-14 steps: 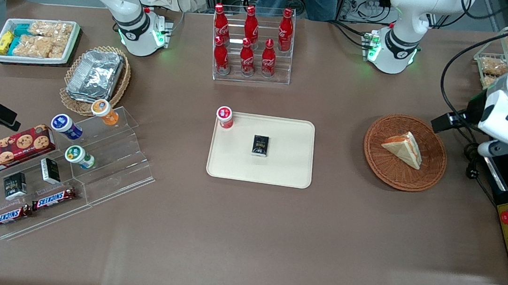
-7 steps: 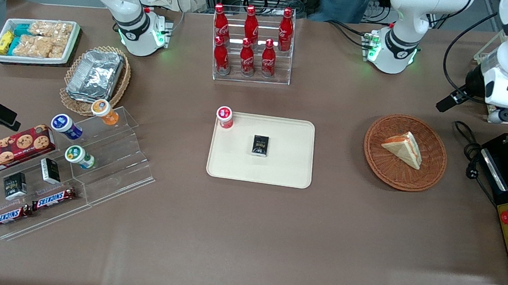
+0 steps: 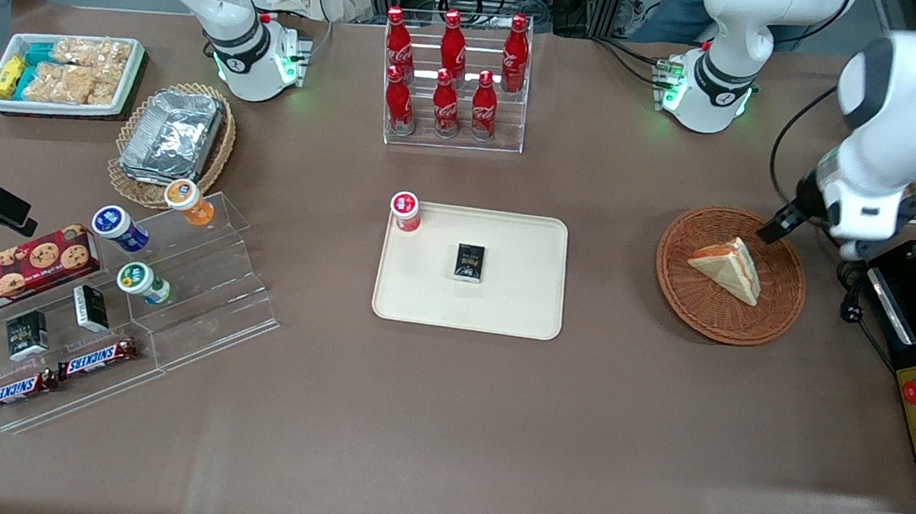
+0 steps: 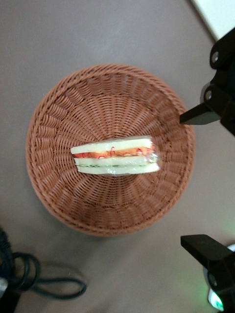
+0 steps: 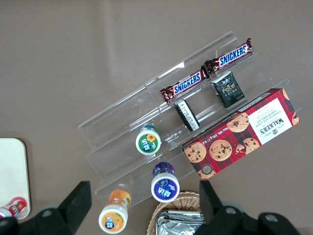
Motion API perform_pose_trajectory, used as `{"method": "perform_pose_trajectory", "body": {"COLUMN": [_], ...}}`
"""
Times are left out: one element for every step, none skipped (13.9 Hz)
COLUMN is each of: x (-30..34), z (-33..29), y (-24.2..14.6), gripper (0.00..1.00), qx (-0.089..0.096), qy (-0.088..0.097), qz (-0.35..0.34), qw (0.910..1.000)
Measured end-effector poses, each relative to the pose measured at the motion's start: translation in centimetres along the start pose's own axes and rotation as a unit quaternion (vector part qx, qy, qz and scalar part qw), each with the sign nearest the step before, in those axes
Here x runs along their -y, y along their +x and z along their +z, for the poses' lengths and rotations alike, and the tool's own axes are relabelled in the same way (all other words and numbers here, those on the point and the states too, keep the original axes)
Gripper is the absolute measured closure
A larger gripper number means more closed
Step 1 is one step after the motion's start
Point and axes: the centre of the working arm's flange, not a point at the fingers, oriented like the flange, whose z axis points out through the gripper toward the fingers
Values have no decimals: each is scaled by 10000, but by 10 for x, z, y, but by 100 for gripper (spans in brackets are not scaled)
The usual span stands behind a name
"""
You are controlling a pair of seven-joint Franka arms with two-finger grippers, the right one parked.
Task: Place sandwich from basket to tray
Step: 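Lower the left gripper and close it on the sandwich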
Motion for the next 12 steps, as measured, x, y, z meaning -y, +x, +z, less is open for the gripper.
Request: {"method": "perform_pose_trajectory", "body": {"x": [-4, -7, -10, -13, -14, -15, -16, -15, -14, -13, -11, -10], "z": [22, 41, 57, 69, 78, 87, 94, 100, 106, 113, 120, 127], "y": [3, 6, 8, 10, 11, 12, 12, 13, 14, 15, 15, 15], "gripper": [0, 0, 0, 0, 0, 0, 0, 0, 0, 0, 0, 0], "qx": [50, 93, 119, 143, 171, 201, 236, 264, 292, 299, 300, 292], "qy": [28, 50, 57, 66, 80, 95, 122, 144, 163, 158, 147, 128], "qz": [-105, -193, -263, -302, -329, -352, -373, -400, -432, -455, -472, -483], "qw": [9999, 9998, 9996, 9994, 9993, 9991, 9990, 9987, 9985, 9984, 9983, 9983]}}
